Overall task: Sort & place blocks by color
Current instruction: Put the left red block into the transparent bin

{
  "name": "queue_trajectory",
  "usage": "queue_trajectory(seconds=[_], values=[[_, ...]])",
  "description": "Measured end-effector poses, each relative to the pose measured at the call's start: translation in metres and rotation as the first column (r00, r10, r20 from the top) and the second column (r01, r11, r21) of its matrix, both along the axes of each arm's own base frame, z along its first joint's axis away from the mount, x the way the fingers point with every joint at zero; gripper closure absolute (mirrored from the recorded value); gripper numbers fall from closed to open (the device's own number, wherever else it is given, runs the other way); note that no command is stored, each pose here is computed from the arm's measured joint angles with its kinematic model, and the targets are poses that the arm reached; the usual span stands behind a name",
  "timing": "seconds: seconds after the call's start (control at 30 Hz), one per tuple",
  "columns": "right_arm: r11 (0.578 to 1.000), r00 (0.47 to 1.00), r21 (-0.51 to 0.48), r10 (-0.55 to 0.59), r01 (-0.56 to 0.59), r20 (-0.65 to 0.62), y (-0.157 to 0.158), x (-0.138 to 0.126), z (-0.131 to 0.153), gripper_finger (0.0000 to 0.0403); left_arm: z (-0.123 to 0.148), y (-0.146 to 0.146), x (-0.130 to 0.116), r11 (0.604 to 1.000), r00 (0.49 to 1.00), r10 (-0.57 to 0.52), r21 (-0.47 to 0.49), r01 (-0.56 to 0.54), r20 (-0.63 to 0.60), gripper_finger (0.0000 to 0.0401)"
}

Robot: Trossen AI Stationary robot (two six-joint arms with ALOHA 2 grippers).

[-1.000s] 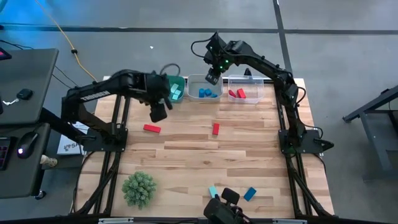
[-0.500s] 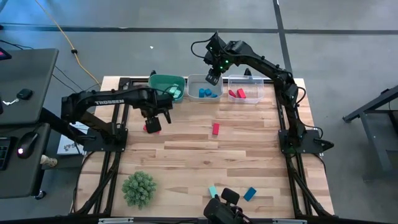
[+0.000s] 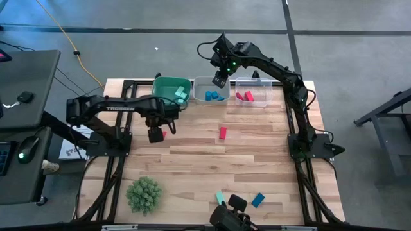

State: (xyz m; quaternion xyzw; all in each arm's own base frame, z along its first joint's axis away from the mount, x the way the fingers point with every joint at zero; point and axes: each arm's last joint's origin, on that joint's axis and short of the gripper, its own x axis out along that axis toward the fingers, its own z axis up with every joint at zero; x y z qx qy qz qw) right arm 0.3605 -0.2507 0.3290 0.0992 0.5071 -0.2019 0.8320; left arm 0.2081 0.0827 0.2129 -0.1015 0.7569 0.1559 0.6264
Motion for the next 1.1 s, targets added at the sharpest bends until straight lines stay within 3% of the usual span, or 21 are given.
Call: queue_trajectory(seconds=[0.5,0.9,1.1], values=[[0.999,1.000,0.038,0.003,-0.003,0.022,0.002,0.001,0.000,0.0284,-0.055,0.012,0.016,0.984,0.964,-0.150,-0.130,0.124,-0.219,0.0199],[0.999,1.000,0.040,0.000,-0.001,0.022,0.002,0.001,0.000,0.0284,-0.062,0.023,0.017,0.981,0.965,-0.165,-0.133,0.140,-0.203,0.0199],[0.999,1.000,0.039,-0.001,0.000,0.021,0.002,0.001,0.000,0.0284,-0.062,0.025,0.015,0.968,0.955,-0.222,-0.160,0.193,-0.196,0.0199]])
